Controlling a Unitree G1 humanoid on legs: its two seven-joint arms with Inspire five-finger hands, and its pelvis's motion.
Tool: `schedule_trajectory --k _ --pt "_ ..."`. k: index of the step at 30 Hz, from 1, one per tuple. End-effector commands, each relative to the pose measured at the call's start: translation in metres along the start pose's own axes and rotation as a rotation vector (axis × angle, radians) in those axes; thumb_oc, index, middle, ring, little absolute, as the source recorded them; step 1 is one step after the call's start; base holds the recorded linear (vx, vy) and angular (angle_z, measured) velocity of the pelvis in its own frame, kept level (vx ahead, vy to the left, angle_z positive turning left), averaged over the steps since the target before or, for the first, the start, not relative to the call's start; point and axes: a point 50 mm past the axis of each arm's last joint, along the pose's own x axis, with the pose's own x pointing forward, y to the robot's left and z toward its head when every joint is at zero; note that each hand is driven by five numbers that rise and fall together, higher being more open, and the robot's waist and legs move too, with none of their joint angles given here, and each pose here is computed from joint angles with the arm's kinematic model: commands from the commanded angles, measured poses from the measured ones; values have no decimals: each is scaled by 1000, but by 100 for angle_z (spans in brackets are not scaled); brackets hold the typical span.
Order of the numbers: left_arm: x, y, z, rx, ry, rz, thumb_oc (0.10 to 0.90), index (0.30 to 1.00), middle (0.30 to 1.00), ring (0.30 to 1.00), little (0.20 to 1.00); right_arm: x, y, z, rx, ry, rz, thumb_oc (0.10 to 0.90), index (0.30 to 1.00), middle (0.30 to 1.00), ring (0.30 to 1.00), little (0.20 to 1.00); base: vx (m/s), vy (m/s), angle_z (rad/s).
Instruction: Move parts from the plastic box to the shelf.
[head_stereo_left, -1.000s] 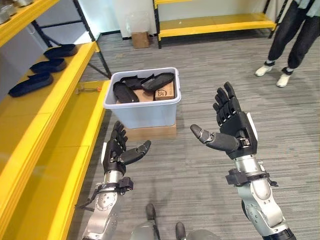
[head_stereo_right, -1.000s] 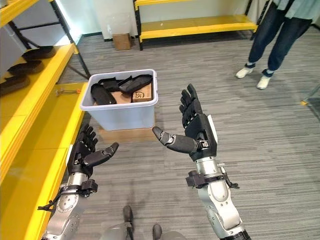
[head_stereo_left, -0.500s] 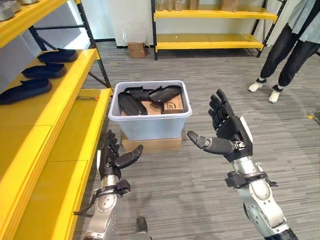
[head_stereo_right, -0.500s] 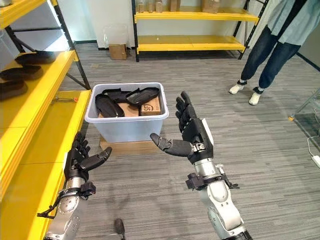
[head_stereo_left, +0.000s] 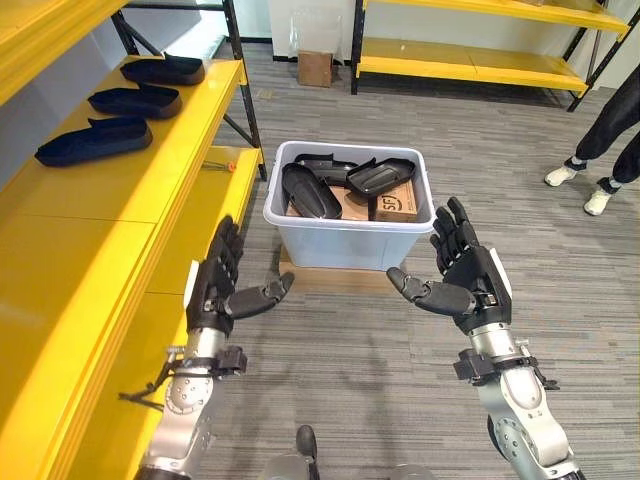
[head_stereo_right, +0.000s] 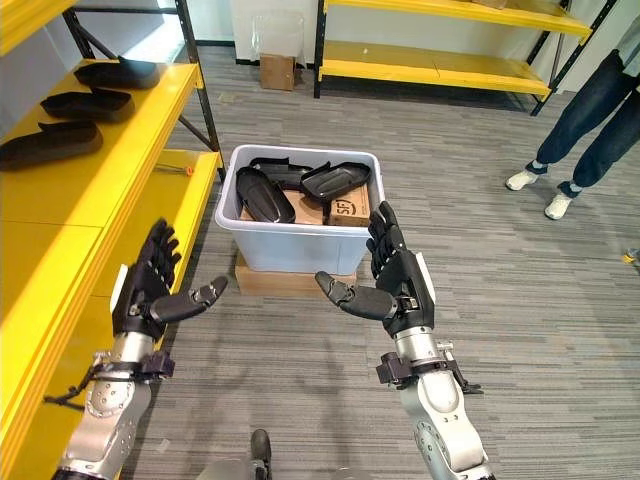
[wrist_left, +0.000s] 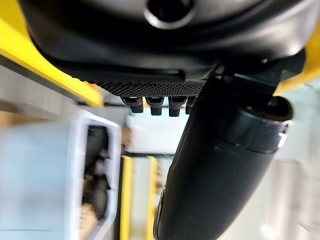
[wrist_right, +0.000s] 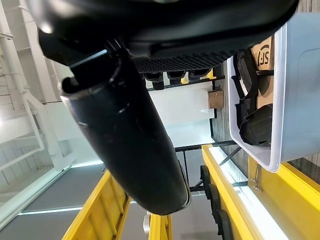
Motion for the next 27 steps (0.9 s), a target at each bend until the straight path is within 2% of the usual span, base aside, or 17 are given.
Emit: schedule_trajectory --k 1,11,15,21,27 --pt "16 -27 49 -51 -316 -195 900 1000 1000 1000 1000 15 8 38 -55 -227 84 900 1000 1000 1000 1000 125 163 -17" --pt "29 -40 61 -22 -344 -283 900 1000 1000 1000 1000 20 8 39 -95 -232 84 900 1000 1000 1000 1000 84 186 -18" --pt "23 -42 59 22 -339 -275 900 1000 1000 1000 1000 21 15 36 -74 -230 125 900 1000 1000 1000 1000 63 202 -72" --pt "25 -37 59 31 -348 -229 900 1000 1000 1000 1000 22 15 40 -92 -220 230 900 1000 1000 1000 1000 161 -56 -44" --pt "20 -49 56 -2 -344 -245 900 1000 1000 1000 1000 20 11 42 -95 -213 198 900 1000 1000 1000 1000 171 -144 13"
